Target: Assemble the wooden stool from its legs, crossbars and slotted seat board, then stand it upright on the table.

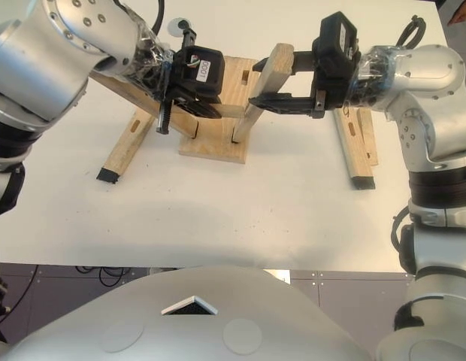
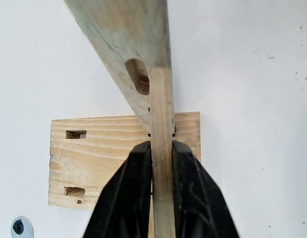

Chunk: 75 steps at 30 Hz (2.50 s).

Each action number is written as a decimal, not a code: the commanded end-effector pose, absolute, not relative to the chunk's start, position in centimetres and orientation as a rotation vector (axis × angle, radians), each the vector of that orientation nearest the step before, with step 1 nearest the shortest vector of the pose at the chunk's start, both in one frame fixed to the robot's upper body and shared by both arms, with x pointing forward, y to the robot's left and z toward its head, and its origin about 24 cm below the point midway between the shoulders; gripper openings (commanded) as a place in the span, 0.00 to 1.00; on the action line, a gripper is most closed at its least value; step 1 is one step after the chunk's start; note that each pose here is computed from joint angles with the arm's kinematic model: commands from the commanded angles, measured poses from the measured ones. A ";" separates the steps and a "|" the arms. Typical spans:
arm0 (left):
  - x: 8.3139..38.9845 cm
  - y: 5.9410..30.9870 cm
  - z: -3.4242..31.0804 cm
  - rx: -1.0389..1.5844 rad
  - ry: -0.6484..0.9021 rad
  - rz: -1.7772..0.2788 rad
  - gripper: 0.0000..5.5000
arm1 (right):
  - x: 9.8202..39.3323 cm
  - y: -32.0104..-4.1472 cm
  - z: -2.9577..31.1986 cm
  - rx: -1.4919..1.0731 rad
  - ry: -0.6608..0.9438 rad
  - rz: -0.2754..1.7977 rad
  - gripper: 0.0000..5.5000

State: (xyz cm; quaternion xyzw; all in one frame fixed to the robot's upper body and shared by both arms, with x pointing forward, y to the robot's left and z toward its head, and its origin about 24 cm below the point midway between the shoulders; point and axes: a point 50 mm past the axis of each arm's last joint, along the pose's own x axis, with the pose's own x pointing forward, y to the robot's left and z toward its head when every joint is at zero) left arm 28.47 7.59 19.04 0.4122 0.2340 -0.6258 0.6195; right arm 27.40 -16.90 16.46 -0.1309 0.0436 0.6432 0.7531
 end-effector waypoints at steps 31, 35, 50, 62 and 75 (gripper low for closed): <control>28.4 12.1 9.5 0.832 0.936 -1.275 0.07 | 28.0 -15.8 11.6 -0.299 0.367 1.327 0.37; 27.2 11.6 7.1 0.812 1.002 -1.314 0.07 | 28.2 -13.7 11.8 -0.256 0.328 1.370 0.37; 27.5 9.8 7.8 0.685 0.978 -1.355 0.07 | 27.5 -10.2 13.1 -0.270 0.307 1.514 0.37; 26.5 9.4 8.3 0.633 1.011 -1.437 0.07 | 25.7 -8.5 14.3 -0.360 0.285 1.650 0.37; 26.0 8.1 6.9 0.604 1.020 -1.451 0.07 | 25.1 -6.2 14.4 -0.313 0.268 1.683 0.37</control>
